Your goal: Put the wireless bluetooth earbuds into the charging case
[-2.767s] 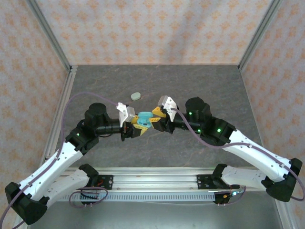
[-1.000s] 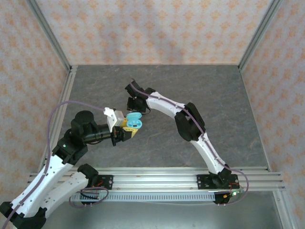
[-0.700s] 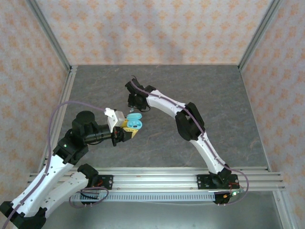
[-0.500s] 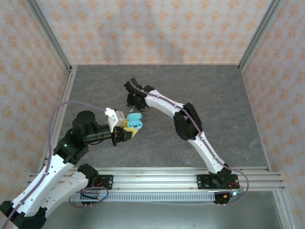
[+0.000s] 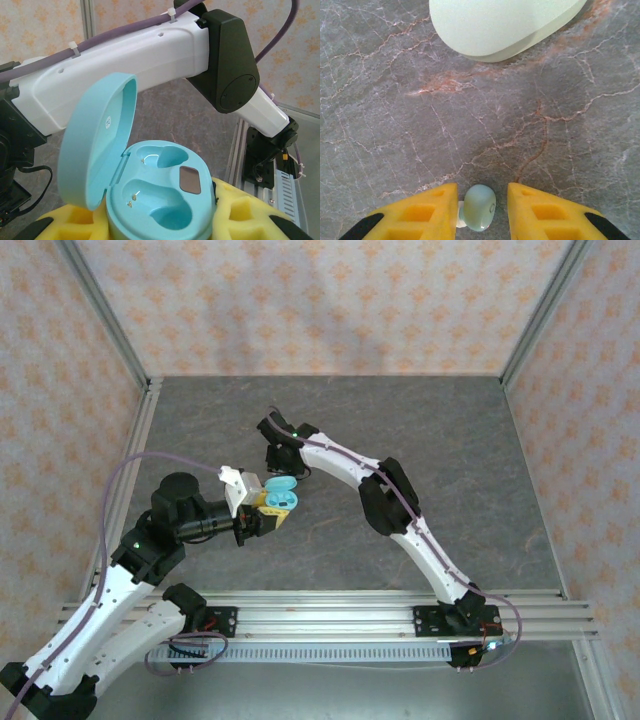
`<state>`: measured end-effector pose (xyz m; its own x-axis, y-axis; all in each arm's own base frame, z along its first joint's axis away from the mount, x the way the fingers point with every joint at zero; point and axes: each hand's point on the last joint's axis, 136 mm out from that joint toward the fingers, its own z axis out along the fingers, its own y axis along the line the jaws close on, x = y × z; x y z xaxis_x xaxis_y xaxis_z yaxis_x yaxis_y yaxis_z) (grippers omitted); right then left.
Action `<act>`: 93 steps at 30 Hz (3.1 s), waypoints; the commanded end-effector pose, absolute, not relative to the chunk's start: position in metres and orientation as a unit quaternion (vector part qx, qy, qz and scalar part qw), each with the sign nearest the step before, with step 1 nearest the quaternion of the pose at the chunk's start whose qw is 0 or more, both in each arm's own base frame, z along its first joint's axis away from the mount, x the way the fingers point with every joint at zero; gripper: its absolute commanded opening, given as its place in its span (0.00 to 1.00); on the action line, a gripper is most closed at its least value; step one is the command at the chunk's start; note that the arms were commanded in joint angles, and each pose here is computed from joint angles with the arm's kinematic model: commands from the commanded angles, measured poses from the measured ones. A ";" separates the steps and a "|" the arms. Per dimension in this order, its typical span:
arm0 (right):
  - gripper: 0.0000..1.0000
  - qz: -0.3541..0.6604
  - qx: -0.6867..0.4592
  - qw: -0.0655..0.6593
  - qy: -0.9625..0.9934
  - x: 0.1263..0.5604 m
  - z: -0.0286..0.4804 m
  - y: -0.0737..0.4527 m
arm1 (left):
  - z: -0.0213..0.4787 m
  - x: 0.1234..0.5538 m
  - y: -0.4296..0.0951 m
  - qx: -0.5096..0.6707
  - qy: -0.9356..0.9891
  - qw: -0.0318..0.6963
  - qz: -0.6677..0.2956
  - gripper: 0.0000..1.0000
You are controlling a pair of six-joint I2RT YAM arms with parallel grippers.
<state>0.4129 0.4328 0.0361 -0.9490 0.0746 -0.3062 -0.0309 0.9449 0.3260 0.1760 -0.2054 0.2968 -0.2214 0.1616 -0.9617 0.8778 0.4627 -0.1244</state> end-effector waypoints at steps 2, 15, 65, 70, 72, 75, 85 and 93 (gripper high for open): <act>0.31 0.151 0.002 0.156 0.976 0.409 0.031 0.433 | 0.297 0.177 -0.200 0.375 0.694 0.510 -0.344 0.25; 0.06 0.169 -0.023 0.154 0.973 0.403 0.049 0.438 | 0.296 0.176 -0.198 0.374 0.695 0.512 -0.338 0.25; 0.00 0.302 -0.103 0.298 0.900 0.235 0.327 0.287 | 0.291 0.216 -0.212 0.375 0.685 0.539 -0.315 0.23; 0.00 0.332 -0.115 0.294 0.889 0.221 0.330 0.309 | 0.291 0.217 -0.212 0.372 0.685 0.542 -0.313 0.22; 0.00 0.341 -0.120 0.290 0.886 0.216 0.331 0.317 | 0.292 0.217 -0.212 0.372 0.685 0.542 -0.313 0.22; 0.00 0.352 -0.129 0.288 0.881 0.210 0.332 0.329 | 0.291 0.217 -0.211 0.371 0.686 0.542 -0.314 0.22; 0.00 0.365 -0.142 0.269 0.880 0.200 0.328 0.350 | 0.293 0.218 -0.211 0.368 0.685 0.546 -0.312 0.22; 0.00 0.369 -0.140 0.266 0.879 0.201 0.324 0.359 | 0.293 0.220 -0.211 0.366 0.685 0.547 -0.312 0.22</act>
<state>0.1987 0.3501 0.3114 -0.8257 -0.0767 -0.5589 -0.4381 0.7114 0.5495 0.2150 -0.2133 0.2718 -0.1982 0.1936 -0.9609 0.8496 0.5228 -0.0700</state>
